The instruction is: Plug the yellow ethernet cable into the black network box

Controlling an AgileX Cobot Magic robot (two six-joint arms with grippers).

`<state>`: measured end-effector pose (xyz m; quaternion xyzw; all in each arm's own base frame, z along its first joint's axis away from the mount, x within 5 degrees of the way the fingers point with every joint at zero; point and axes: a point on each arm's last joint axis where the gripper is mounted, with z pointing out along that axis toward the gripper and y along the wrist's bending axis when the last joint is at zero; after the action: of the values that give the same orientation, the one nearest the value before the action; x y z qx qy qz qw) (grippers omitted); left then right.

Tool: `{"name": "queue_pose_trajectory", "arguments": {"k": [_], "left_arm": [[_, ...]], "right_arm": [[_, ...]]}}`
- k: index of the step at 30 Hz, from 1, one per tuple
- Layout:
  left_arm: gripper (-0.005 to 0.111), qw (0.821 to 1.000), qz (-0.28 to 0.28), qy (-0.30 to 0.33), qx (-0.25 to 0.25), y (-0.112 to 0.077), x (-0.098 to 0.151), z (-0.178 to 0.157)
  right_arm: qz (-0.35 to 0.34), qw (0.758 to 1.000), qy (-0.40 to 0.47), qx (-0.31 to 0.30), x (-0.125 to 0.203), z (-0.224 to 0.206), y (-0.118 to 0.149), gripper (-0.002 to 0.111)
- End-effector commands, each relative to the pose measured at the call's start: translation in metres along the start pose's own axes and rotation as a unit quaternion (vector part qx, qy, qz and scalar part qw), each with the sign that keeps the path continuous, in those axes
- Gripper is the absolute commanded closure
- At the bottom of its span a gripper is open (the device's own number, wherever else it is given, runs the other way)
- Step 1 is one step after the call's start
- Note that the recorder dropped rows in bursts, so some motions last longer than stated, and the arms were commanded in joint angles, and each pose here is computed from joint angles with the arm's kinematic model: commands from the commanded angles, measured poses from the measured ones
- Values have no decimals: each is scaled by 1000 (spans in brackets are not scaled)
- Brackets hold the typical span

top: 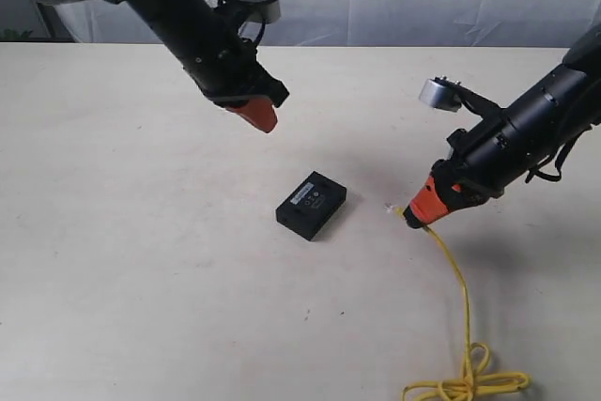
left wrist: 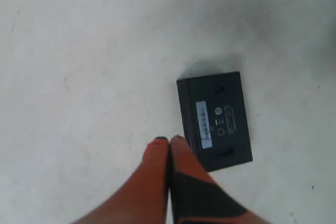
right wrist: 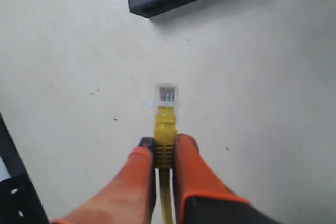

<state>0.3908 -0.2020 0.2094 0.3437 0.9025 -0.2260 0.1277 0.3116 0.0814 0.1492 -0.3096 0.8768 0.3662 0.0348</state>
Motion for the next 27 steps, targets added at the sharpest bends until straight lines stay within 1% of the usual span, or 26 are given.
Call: {"name": "queue_pose_trajectory", "arguments": {"k": [1, 3, 5, 7, 8, 10, 13, 14, 16, 17, 18, 19, 20, 21, 23, 25, 27], "left_arm": [[107, 999, 18, -38, 11, -19, 18, -21], [107, 997, 19, -56, 39, -30, 26, -25], [107, 994, 19, -72, 78, -39, 33, -25], [107, 989, 21, -81, 120, -47, 40, -21], [107, 985, 25, -84, 150, -51, 45, -18], [107, 977, 37, -86, 190, -57, 52, -14], [100, 967, 38, -95, 235, -63, 63, -7], [94, 963, 41, -100, 248, -65, 66, -5], [83, 961, 44, -97, 257, -68, 70, -2], [72, 961, 47, -89, 257, -70, 73, 1], [64, 961, 53, -82, 257, -74, 75, 3], [54, 962, 58, -72, 258, -79, 77, 7], [45, 961, 61, -63, 260, -85, 79, 11], [39, 962, 61, -57, 259, -91, 81, 16], [32, 970, 50, -40, 236, -105, 83, 27], [32, 977, 47, -14, 209, -117, 85, 39], [32, 980, 47, 12, 191, -123, 87, 48]], "right_arm": [[15, 999, -40, -21, -5, -4, -1, 109], [24, 997, -66, -12, -9, -5, -4, 109], [30, 995, -90, -12, -13, -6, -4, 109], [33, 993, -107, -22, -17, -7, -3, 109], [28, 993, -110, -29, -19, -9, -1, 109], [17, 993, -110, -39, -23, -13, 2, 109], [9, 992, -121, -42, -28, -20, 5, 109], [9, 991, -128, -41, -29, -23, 6, 109], [8, 990, -133, -40, -29, -27, 5, 109], [9, 990, -136, -39, -28, -30, 5, 109], [10, 990, -137, -39, -28, -31, 4, 109], [11, 990, -139, -39, -27, -33, 4, 109], [11, 989, -139, -39, -27, -33, 3, 109], [11, 989, -139, -39, -27, -33, 3, 109], [11, 990, -139, -38, -27, -34, 3, 109], [11, 989, -140, -39, -27, -33, 3, 109], [11, 989, -141, -37, -27, -34, 3, 109]]}}
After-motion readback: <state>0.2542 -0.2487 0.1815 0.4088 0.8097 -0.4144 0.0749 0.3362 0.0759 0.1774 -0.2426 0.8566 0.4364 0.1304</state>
